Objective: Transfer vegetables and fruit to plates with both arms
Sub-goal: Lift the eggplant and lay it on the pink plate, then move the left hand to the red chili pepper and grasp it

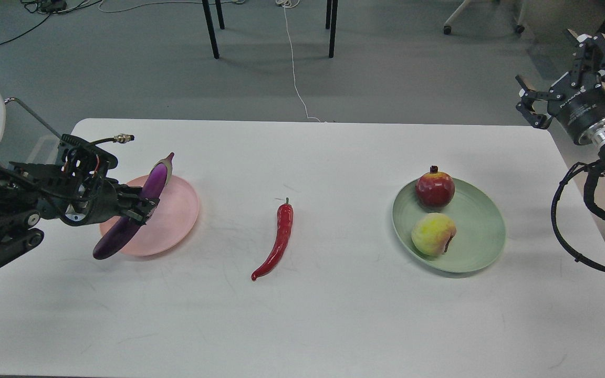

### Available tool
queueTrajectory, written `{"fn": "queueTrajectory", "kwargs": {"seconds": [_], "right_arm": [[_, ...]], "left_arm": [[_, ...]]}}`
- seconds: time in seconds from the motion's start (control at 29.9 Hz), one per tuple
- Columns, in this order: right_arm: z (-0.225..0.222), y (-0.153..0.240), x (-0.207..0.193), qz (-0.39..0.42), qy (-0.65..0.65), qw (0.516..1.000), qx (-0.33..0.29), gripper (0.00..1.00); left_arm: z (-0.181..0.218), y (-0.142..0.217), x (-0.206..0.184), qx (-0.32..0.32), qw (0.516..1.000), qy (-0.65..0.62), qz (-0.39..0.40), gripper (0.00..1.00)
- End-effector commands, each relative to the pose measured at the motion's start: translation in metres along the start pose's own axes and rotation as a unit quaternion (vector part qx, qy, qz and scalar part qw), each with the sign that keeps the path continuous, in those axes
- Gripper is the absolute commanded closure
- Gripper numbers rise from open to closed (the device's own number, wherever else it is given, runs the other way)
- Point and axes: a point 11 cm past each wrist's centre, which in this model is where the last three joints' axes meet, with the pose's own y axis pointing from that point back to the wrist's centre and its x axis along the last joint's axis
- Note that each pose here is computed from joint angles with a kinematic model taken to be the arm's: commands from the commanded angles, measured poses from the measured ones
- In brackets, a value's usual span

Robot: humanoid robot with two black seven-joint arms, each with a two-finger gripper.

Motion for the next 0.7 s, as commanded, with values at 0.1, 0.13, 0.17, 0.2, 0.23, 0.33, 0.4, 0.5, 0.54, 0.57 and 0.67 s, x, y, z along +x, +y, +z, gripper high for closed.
{"fn": "queueTrajectory", "kwargs": {"seconds": [0.1,0.13,0.17,0.2,0.23,0.33,0.4,0.5,0.54,0.57,0.67], "right_arm": [[0.002,0.001,0.0,-0.001,0.002,1.0,-0.003,0.01],[0.002,0.0,-0.001,-0.002,0.002,1.0,-0.003,0.01],[0.003,0.001,-0.001,-0.003,0.001,1.0,-0.004,0.01],[0.003,0.001,-0.002,-0.003,0.001,1.0,-0.004,0.01],[0.003,0.001,-0.002,-0.003,0.001,1.0,-0.004,0.01],[0.001,0.0,-0.001,-0.003,0.002,1.0,-0.003,0.01],[-0.002,0.002,0.002,0.0,0.005,1.0,-0.002,0.01],[-0.01,0.006,0.004,-0.001,0.01,1.0,0.002,0.01],[-0.016,0.009,0.006,-0.001,0.01,1.0,0.006,0.01],[-0.024,0.012,0.009,0.001,0.013,1.0,0.012,0.01],[-0.025,0.026,0.022,0.014,0.019,1.0,0.006,0.01]], "left_arm": [[0.003,-0.002,0.0,-0.004,1.0,0.003,0.001,0.22],[0.004,-0.002,0.001,-0.006,1.0,0.004,0.002,0.19],[0.006,-0.004,0.002,-0.008,1.0,0.004,0.002,0.16],[0.006,-0.004,0.002,-0.009,1.0,0.004,0.002,0.14],[0.007,-0.003,0.003,-0.01,1.0,0.004,0.003,0.14],[0.008,0.0,0.011,-0.013,1.0,0.001,0.014,0.14],[0.021,0.004,0.026,-0.029,0.999,-0.011,0.029,0.14],[0.053,0.017,0.061,-0.065,0.995,-0.05,0.063,0.14],[0.064,0.021,0.069,-0.079,0.992,-0.061,0.072,0.14],[0.074,0.024,0.074,-0.089,0.991,-0.071,0.073,0.14],[0.107,0.025,0.078,-0.126,0.986,-0.093,0.063,0.14]]}}
